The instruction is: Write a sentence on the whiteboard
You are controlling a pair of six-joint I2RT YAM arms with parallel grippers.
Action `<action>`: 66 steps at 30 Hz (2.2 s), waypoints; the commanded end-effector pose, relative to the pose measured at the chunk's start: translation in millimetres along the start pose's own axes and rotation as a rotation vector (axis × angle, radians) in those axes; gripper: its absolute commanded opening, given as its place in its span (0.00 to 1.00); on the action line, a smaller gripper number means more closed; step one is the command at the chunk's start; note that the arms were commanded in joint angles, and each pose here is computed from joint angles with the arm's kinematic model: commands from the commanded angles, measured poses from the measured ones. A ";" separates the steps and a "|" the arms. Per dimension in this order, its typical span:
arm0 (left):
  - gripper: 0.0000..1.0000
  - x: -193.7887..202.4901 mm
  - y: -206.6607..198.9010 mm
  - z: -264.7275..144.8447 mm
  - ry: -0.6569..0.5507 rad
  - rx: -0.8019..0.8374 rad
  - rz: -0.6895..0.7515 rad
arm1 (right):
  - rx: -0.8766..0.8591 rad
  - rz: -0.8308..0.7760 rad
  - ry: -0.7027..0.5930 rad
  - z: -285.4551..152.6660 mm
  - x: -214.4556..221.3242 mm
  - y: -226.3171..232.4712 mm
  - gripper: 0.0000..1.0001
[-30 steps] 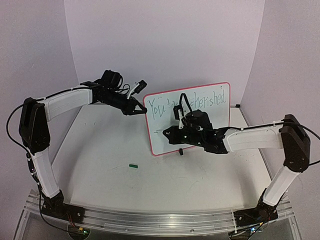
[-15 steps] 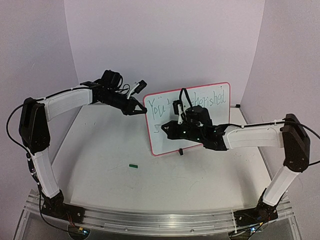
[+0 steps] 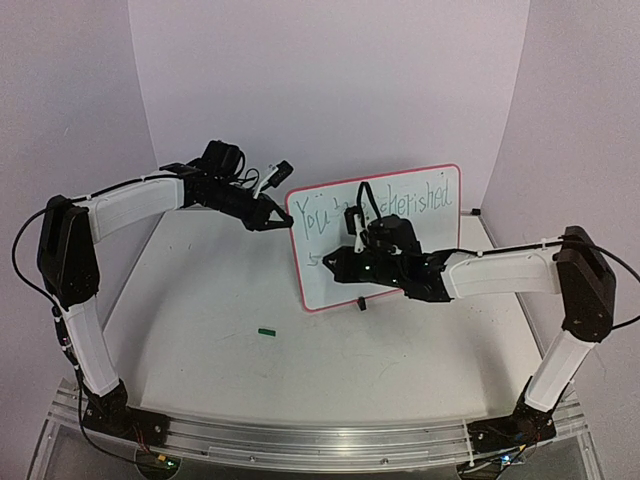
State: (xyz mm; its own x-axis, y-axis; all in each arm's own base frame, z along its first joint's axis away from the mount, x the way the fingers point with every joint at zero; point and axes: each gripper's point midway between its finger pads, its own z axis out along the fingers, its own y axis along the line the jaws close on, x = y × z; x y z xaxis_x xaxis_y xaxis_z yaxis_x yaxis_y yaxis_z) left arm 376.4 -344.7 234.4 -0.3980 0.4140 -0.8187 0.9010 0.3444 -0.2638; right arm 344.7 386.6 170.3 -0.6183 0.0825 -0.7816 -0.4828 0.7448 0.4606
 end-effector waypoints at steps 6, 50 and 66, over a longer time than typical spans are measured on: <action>0.00 1.3 -3.1 -10.4 0.017 -0.041 0.024 | 0.048 0.030 0.058 9.2 28.1 -20.8 0.00; 0.00 3.0 -2.0 -8.9 0.021 -0.040 0.020 | 0.013 -0.001 -0.039 -4.3 -17.6 2.0 0.00; 0.00 2.1 -2.2 -9.7 0.018 -0.041 0.022 | 0.094 0.037 -0.082 -23.1 -21.7 -21.6 0.00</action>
State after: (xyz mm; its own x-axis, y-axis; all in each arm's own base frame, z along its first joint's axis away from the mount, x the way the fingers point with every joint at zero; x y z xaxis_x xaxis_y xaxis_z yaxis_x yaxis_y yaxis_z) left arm 375.2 -344.3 235.4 -0.3960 0.4148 -0.8192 0.9012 0.3466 -0.2602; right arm 344.4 370.7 165.7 -0.6272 0.0926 -0.7734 -0.4355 0.7815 0.4468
